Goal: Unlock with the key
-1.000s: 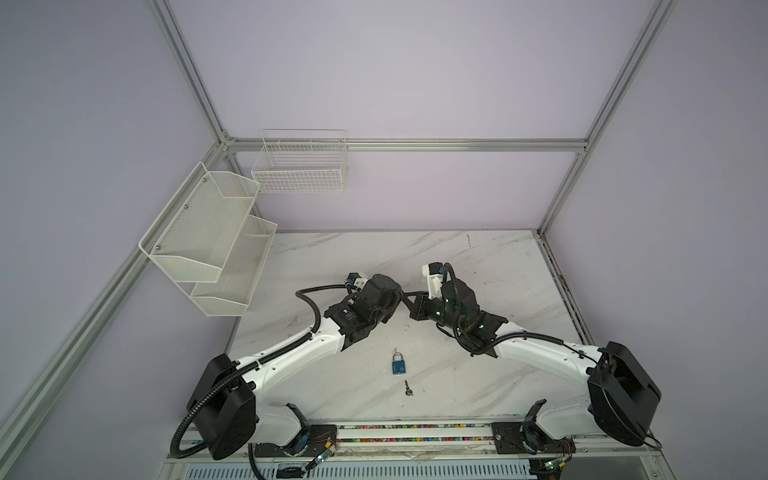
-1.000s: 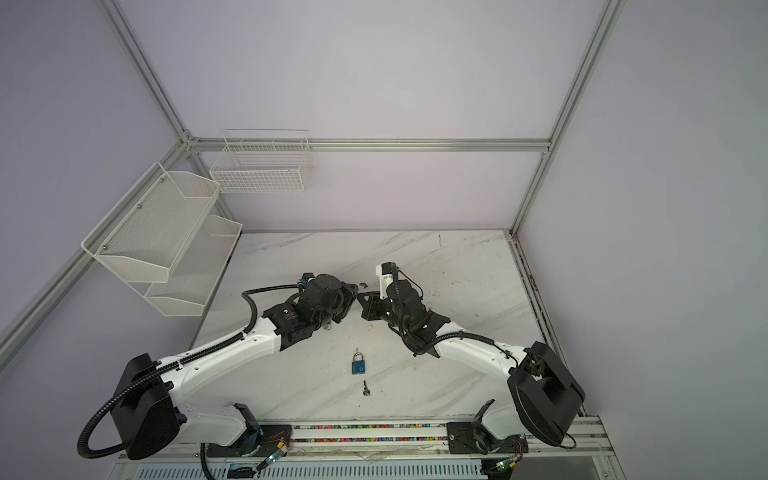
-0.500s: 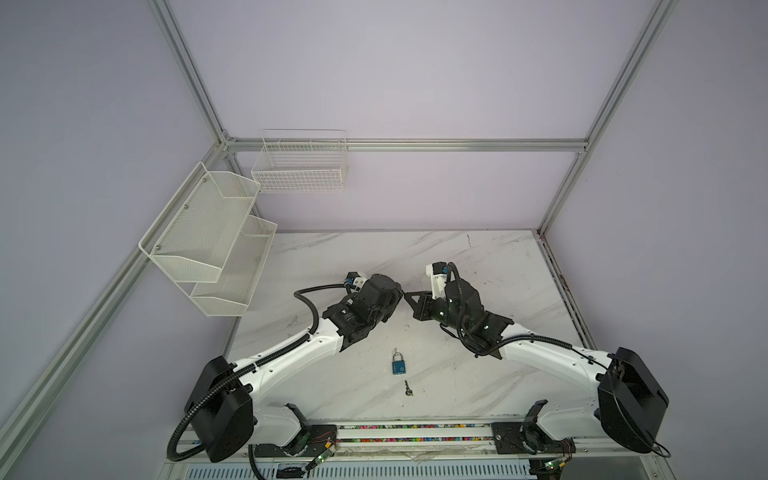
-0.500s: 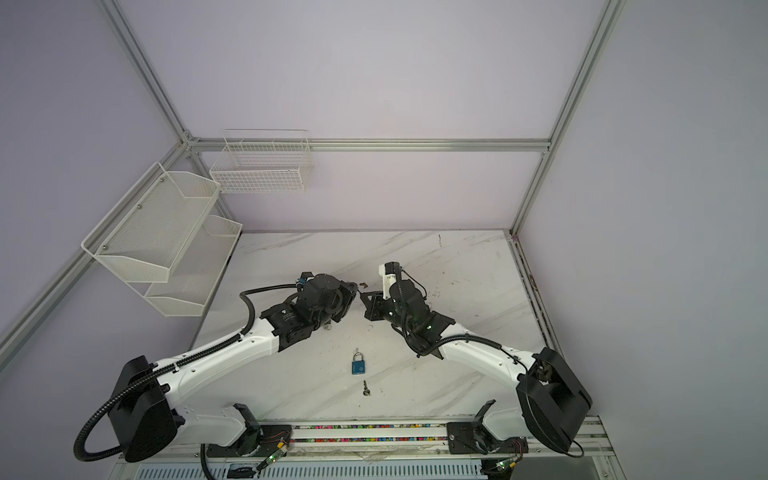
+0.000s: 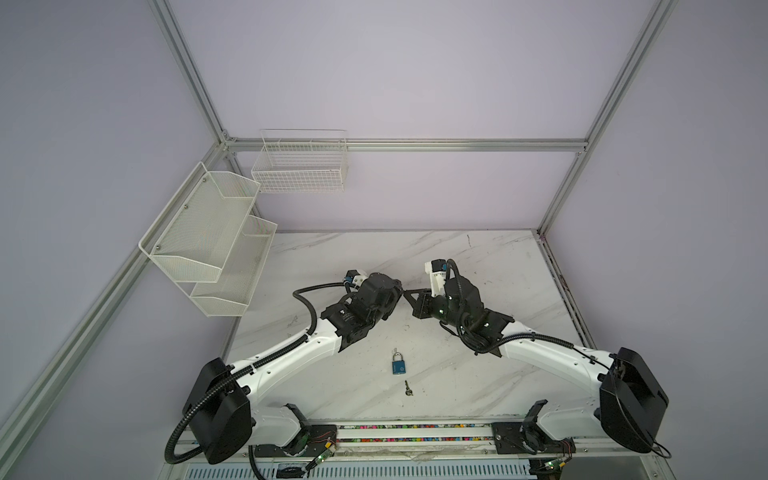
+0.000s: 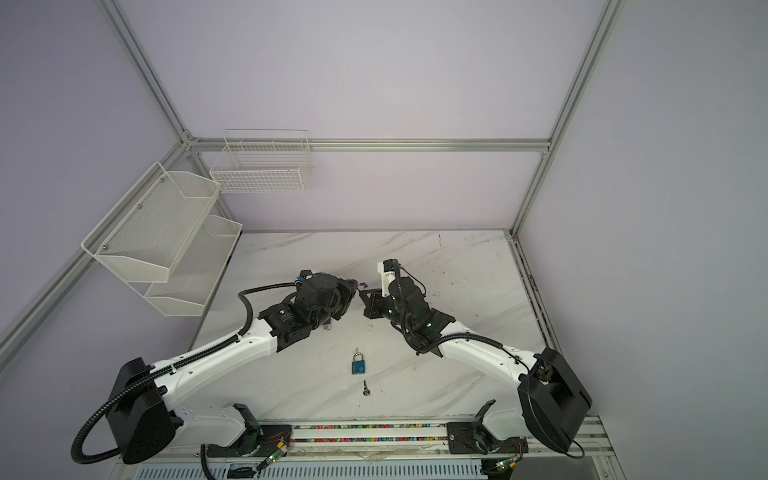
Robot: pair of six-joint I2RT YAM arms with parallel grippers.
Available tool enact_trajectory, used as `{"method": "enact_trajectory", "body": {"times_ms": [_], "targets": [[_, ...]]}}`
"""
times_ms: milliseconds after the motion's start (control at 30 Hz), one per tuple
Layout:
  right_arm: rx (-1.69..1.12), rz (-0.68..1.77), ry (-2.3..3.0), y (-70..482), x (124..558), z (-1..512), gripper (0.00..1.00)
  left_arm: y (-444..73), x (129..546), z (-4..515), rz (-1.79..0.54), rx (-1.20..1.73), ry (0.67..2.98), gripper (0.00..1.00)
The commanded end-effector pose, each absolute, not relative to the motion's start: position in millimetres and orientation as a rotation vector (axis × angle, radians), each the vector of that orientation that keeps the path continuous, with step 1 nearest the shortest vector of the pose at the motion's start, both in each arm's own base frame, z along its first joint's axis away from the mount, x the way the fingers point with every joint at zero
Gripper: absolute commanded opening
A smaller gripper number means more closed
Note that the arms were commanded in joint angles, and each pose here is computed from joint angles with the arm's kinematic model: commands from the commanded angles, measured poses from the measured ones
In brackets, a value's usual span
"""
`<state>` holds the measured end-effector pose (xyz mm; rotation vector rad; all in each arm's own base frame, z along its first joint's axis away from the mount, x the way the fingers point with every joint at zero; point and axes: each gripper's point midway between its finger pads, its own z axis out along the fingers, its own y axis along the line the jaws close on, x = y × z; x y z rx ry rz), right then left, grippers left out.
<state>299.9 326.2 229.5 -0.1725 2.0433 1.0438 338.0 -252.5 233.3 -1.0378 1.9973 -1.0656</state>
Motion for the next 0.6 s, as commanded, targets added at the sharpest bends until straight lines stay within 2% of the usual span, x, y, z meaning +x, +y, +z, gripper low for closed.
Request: {"method": "enact_trajectory", "body": {"times_ms": [0, 300, 567], "targets": [[-0.182, 1.037, 2.046, 330.7, 303.8, 229.0, 0.0, -251.5, 337.9, 233.7, -1.082, -1.022, 1.976, 0.0], [-0.156, 1.026, 2.075, 334.7, 310.2, 225.2, 0.0, -257.7, 337.5, 243.4, -1.111, -0.984, 1.982, 0.0], [-0.105, 1.146, 2.048, 343.6, 308.2, 256.4, 0.0, -268.9, 334.2, 237.6, -1.021, -0.914, 2.052, 0.0]]}}
